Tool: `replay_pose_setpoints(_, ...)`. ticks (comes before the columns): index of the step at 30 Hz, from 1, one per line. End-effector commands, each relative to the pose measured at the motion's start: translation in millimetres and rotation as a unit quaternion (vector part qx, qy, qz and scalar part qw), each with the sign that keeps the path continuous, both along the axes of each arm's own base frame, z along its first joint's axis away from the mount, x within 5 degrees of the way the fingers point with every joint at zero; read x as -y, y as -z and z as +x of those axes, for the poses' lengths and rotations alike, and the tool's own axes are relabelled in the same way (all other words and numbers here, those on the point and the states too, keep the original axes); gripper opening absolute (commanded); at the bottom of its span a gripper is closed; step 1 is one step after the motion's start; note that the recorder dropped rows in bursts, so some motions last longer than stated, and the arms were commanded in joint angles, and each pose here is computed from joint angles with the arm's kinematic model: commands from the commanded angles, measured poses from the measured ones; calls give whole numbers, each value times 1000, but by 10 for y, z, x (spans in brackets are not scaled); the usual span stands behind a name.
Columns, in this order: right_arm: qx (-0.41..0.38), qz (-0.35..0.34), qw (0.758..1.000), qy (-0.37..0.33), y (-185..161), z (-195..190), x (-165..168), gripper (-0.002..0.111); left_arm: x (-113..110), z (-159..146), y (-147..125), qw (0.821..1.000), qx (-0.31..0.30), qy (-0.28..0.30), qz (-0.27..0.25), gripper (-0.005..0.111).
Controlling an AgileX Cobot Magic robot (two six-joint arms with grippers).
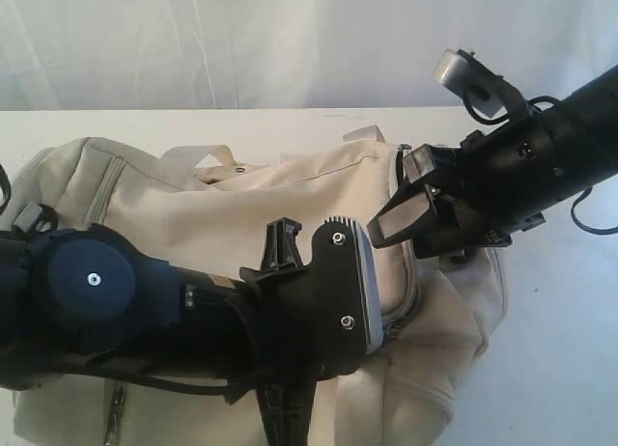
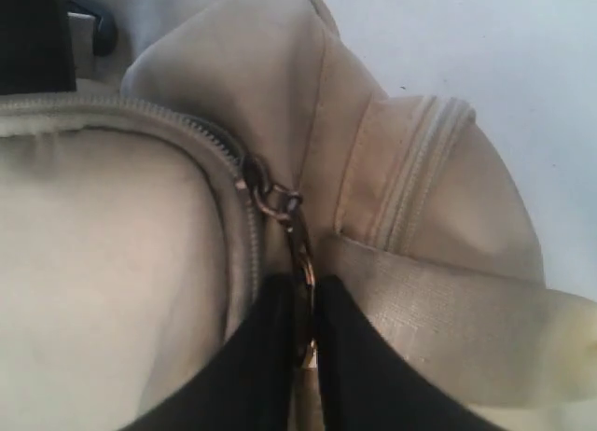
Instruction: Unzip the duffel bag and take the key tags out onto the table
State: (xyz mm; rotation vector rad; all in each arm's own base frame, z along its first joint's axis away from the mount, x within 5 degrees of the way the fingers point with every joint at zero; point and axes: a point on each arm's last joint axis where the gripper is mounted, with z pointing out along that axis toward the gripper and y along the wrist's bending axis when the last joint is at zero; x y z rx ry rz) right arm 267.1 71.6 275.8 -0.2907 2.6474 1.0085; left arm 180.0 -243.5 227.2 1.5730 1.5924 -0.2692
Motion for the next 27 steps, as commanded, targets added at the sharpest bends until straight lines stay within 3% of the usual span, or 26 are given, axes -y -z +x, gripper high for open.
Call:
replay_pose_setpoints(1, 12, 1, 1000, 4, -12, 22, 3, 55, 11, -1, -20, 1000, 3, -2, -4, 2)
replay_pose_setpoints(11, 14, -1, 1000, 6, -11, 29, 6, 53, -43, -149, -241, 999, -5, 38, -33, 0)
replay_pose_setpoints(18, 21, -13, 1000, 8, 1, 39, 23, 27, -215, -283, -284, 998, -3, 35, -44, 0)
replay_pose_setpoints(27, 27, -20, 999, 13, 7, 53, 35, 9, -469, -382, -222, 999, 20, -6, -46, 0)
